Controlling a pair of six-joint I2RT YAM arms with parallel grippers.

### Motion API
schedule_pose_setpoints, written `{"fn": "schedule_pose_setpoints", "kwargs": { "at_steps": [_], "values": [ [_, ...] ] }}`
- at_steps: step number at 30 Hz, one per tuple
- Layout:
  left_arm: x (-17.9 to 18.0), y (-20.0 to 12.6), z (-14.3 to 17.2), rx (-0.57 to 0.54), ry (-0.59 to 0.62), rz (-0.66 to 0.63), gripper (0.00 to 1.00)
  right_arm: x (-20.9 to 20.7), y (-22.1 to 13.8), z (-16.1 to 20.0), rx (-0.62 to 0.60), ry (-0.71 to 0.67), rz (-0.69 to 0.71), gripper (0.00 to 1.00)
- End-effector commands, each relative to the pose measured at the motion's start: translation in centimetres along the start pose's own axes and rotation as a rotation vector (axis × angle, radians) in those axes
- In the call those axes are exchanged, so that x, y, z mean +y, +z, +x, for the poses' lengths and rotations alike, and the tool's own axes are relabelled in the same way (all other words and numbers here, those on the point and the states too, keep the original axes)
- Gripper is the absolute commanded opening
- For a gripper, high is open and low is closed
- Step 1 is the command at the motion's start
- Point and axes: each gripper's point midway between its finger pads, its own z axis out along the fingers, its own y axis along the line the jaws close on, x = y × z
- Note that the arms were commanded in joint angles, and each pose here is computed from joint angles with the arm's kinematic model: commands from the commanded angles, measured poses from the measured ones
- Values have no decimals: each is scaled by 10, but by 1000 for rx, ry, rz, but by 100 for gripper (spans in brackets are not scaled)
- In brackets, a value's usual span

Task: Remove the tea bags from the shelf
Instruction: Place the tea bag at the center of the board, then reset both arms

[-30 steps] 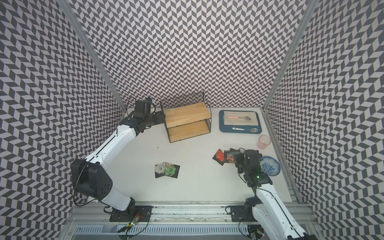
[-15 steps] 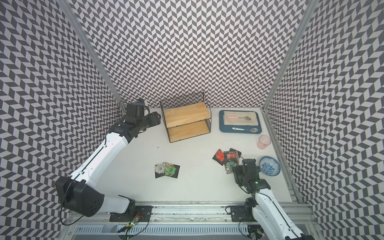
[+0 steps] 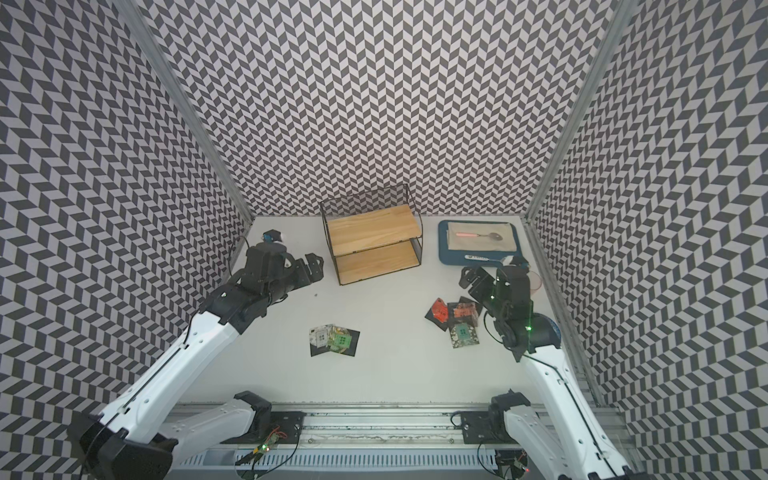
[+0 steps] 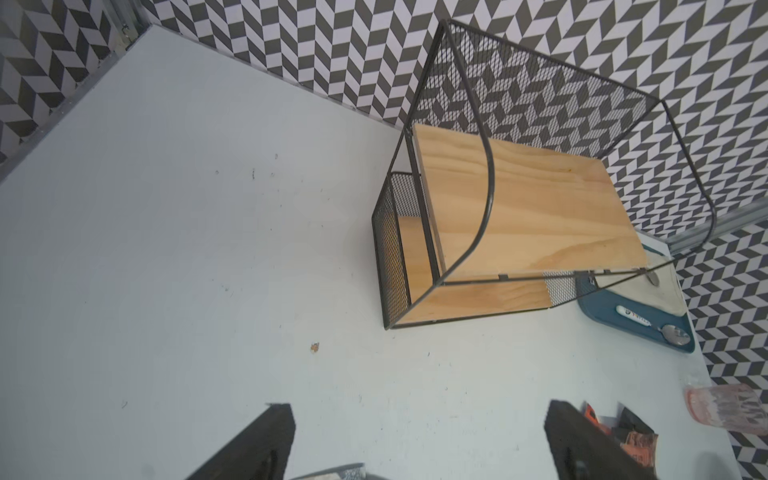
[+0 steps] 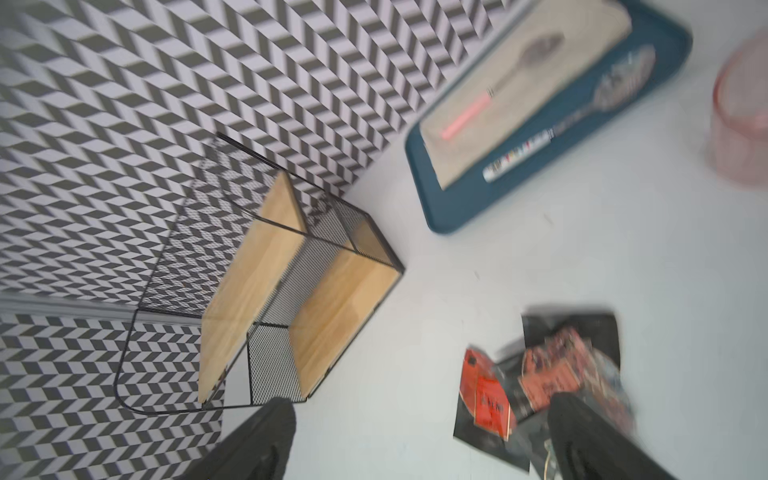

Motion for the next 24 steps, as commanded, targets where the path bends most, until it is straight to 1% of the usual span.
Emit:
{"fn": "schedule_pose_setpoints", "kwargs": {
  "at_steps": [1,2,4,5,6,7,9,11,13,14,16,19,21,22,24],
  "values": [
    [15,-7,5,-61,-9,-49,100,11,-7,-46,-213,-213,12,99],
    [26,-8,6,-87,-28,-101,99,10,-4,-49,-249,-214,14,100],
    [61,-9,12,-143,-69,-274,100,7,3,-48,-316,-207,-30,100],
    [68,-7,14,-161,-56,-298,100,7,3,-47,-363,-303,-47,100],
    [69,-3,15,-183,-1,-288,100,-2,4,-44,-408,-317,-42,99],
    [65,3,16,-208,75,-252,100,-10,5,-40,-453,-339,-38,100],
    [58,13,22,-265,218,-179,99,-32,6,-32,-509,-382,19,99],
    [65,18,26,-331,272,-183,100,-48,11,-20,-529,-476,59,100],
    [70,22,32,-406,329,-150,99,-77,17,-5,-524,-483,141,100],
    [72,22,32,-445,343,-136,100,-84,19,1,-521,-498,159,100],
    [87,26,30,-496,327,-154,99,-88,22,12,-523,-549,138,99],
    [100,38,20,-501,316,-166,100,-91,26,18,-532,-555,119,100],
    [105,47,15,-515,334,-189,100,-92,32,22,-522,-579,116,100],
    [105,50,12,-531,349,-191,99,-90,33,18,-536,-584,117,100],
    [113,61,10,-522,370,-215,100,-83,39,16,-538,-613,94,100]
  ]
}}
